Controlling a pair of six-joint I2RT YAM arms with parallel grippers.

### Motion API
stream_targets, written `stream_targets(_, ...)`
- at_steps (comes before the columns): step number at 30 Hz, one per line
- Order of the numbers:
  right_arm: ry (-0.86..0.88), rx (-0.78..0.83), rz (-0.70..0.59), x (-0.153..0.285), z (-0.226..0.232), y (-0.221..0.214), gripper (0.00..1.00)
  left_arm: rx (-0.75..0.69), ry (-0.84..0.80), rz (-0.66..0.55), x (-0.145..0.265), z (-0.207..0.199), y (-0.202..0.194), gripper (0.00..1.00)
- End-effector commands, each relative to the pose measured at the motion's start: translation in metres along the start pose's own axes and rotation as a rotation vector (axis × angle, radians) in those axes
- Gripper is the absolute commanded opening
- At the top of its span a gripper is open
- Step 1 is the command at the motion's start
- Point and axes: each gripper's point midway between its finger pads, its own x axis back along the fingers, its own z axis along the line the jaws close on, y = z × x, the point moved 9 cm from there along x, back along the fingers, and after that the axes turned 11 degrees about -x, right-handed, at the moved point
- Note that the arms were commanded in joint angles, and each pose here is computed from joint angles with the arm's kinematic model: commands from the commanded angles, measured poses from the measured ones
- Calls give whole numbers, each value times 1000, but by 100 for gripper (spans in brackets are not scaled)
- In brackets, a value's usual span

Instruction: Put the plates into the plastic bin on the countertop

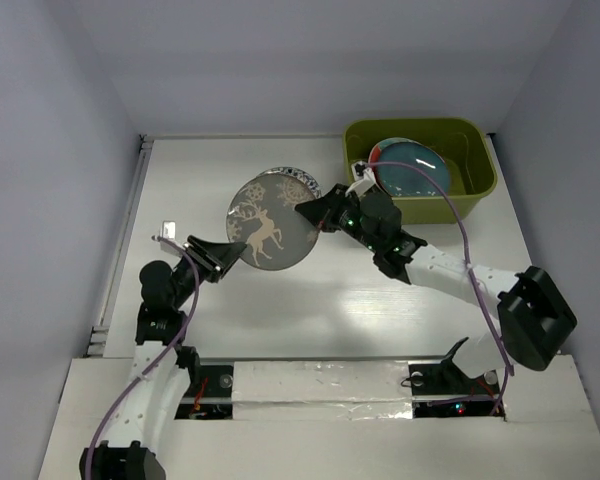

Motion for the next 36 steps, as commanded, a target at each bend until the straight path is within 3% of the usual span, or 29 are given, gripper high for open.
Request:
stream_targets(1, -13, 53, -122, 9, 5, 26, 0, -209, -231, -92, -1, -56, 32, 35)
stream_targets(2, -18, 73, -137, 11, 5, 34, 0, -203, -211, -89, -5, -52, 33, 44)
stream_targets(3, -37, 81, -147, 14, 6, 44, 0, -206, -170, -78, -12, -43, 34, 46)
stream_targets(10, -92, 127, -336, 58, -7, 152, 0, -265, 109, -129, -48, -8, 44, 51)
stream_targets(12, -178, 142, -384, 67, -25, 180, 0, -270, 161, -104, -61, 0, 41, 57)
stream_targets(18, -296, 70, -464, 80, -81, 247, 0, -342, 293, -92, -92, 13, 36, 60)
stream_targets(24, -316, -5, -421, 70, -127, 274, 0, -380, 438, -72, -122, 38, 38, 60)
stream_targets(30, -354, -56, -420, 67, -152, 276, 0, -389, 475, -19, -150, 51, 35, 60)
stream_targets(31, -383, -65, -433, 68, -157, 273, 5, -389, 493, 0, -154, 58, 32, 60)
stream_targets(32, -396, -65, -450, 71, -156, 273, 17, -395, 520, -18, -157, 62, 35, 60)
stream_targets(33, -427, -75, -460, 74, -159, 271, 51, -396, 520, -23, -162, 61, 37, 60)
stream_targets(36, -506, -70, -501, 86, -163, 264, 96, -390, 544, 5, -172, 72, 34, 60)
